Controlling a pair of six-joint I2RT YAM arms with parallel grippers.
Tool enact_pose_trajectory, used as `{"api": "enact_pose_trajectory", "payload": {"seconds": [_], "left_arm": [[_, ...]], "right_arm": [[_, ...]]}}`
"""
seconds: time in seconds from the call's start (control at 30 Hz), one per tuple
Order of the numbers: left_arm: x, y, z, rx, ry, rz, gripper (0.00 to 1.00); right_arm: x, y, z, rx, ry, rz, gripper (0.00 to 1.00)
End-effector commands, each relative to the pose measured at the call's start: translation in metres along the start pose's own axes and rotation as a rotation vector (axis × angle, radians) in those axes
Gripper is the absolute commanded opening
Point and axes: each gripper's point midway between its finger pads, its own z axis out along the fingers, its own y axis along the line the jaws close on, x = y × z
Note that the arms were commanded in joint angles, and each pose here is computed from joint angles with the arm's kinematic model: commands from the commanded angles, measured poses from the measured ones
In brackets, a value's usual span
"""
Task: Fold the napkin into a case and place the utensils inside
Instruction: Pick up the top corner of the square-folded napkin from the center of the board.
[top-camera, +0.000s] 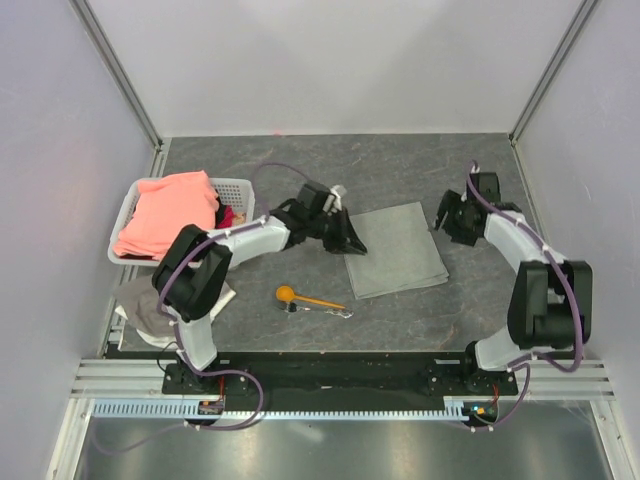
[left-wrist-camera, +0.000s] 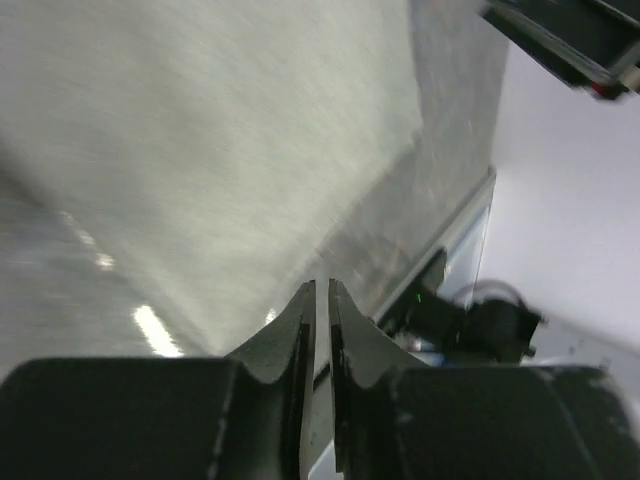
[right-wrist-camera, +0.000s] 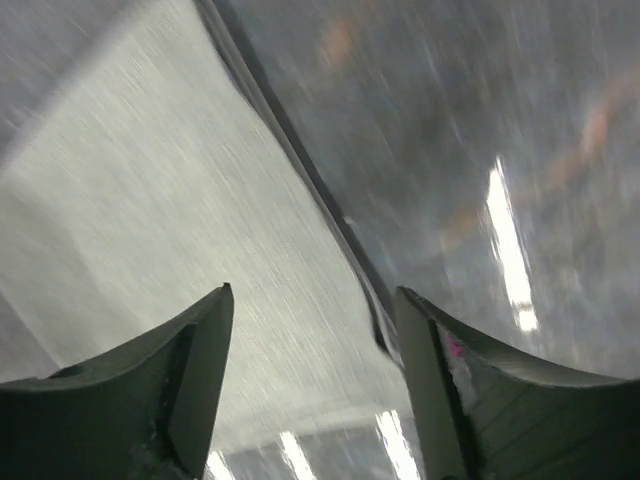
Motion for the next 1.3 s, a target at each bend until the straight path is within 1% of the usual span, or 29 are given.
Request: {"api": "enact_pose_trajectory", "payload": {"seconds": [0.0,0.03,0.13,0.2,0.33,0.43,0.53,0.6,0.73,0.9,1.13,1.27], "left_arm": [[0.069,-0.024,0.019,0.039,0.138,0.136,0.11],[0.079,-0.016,0.027,0.021,0.162,0.133,0.11],[0.095,-0.006,0.034,0.006,0.198,0.128,0.08],[0.096,-0.001,0.035,-0.004,0.195,0.135,0.07],[0.097,0.008,0.036,-0.027,0.189,0.146,0.07],[0.100,0.015,0.037,-0.042,0.195,0.136,0.07],[0.099,0.018,0.038,-0.048,0.193,0.132,0.06],[0.100,0.020,0.039,-0.051,0.196,0.131,0.06],[0.101,0.028,0.040,-0.061,0.208,0.120,0.06],[0.106,0.035,0.040,-0.065,0.219,0.103,0.06],[0.106,0.035,0.040,-0.059,0.221,0.095,0.06],[0.108,0.036,0.040,-0.059,0.229,0.088,0.06]], "right_arm": [[0.052,-0.033,-0.021,0.102,0.064,0.019,0.69],[0.063,-0.039,-0.020,0.110,0.083,0.013,0.60],[0.074,-0.044,-0.024,0.109,0.104,-0.015,0.45],[0.073,-0.050,-0.027,0.136,0.082,-0.022,0.42],[0.069,-0.044,-0.029,0.109,0.072,-0.024,0.31],[0.070,-0.046,-0.027,0.120,0.079,-0.034,0.30],[0.075,-0.046,-0.022,0.113,0.104,-0.029,0.26],[0.076,-0.047,-0.020,0.120,0.111,-0.030,0.25],[0.075,-0.048,-0.020,0.125,0.107,-0.029,0.28],[0.082,-0.049,-0.015,0.123,0.138,-0.026,0.30],[0.090,-0.049,-0.008,0.110,0.166,-0.019,0.33],[0.092,-0.047,-0.006,0.093,0.173,-0.019,0.32]]}}
